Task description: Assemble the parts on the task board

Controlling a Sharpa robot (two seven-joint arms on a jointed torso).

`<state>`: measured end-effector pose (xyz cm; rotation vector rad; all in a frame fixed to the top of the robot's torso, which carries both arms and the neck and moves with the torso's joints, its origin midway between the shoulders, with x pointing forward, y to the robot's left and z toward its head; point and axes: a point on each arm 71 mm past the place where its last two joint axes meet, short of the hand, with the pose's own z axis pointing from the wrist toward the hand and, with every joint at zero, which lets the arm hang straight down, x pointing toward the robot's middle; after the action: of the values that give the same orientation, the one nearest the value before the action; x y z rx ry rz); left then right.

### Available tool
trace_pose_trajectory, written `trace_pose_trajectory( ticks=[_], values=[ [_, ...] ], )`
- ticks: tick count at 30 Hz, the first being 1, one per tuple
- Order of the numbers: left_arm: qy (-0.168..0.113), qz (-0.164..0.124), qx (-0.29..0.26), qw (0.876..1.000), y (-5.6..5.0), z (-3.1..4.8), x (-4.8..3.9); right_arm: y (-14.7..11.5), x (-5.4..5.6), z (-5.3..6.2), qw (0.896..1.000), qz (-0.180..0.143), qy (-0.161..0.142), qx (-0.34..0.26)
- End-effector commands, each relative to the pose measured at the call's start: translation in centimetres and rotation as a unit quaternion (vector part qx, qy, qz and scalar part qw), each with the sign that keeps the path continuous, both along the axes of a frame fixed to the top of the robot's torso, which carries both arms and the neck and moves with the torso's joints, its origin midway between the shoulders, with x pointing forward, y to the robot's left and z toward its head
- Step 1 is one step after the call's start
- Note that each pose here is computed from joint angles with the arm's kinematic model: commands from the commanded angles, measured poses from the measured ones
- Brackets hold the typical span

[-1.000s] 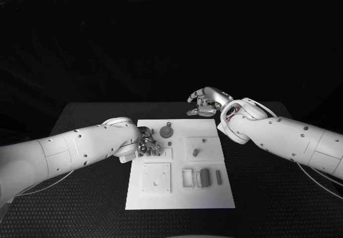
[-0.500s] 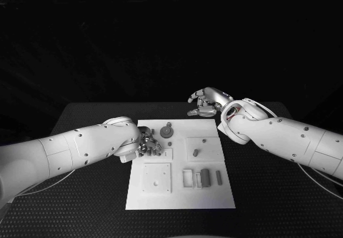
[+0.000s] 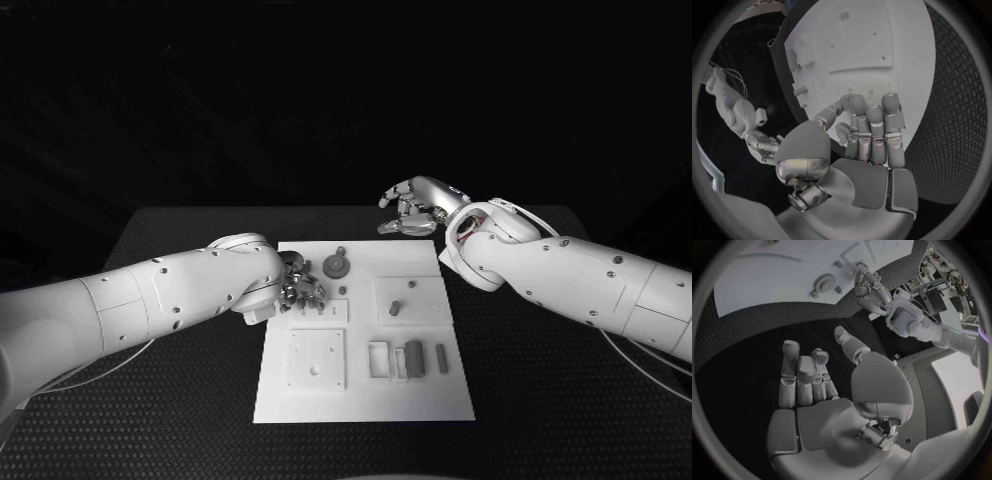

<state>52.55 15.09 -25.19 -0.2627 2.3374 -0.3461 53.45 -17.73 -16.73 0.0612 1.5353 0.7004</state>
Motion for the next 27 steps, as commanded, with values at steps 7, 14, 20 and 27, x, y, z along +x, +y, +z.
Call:
trace_pose_trajectory(
  ticks=[7,14,20,27],
  values=[
    [-0.01,0.002,0.023,1.0,0.2,-0.52,-0.05,0.1,0.0,-0.1,1.0,0.005,0.004,-0.002],
    [-0.014,-0.009,0.031,0.999,-0.3,-0.5,-0.05,0.2,-0.1,-0.1,1.0,0.006,0.006,-0.002],
    [-0.022,-0.011,0.033,0.999,-0.5,-0.42,0.02,0.2,-0.1,-0.1,1.0,0.007,0.006,-0.002],
    [-0.028,-0.016,0.036,0.999,-0.7,-0.36,0.04,0.2,-0.1,-0.1,1.0,0.007,0.007,-0.001]
  ],
)
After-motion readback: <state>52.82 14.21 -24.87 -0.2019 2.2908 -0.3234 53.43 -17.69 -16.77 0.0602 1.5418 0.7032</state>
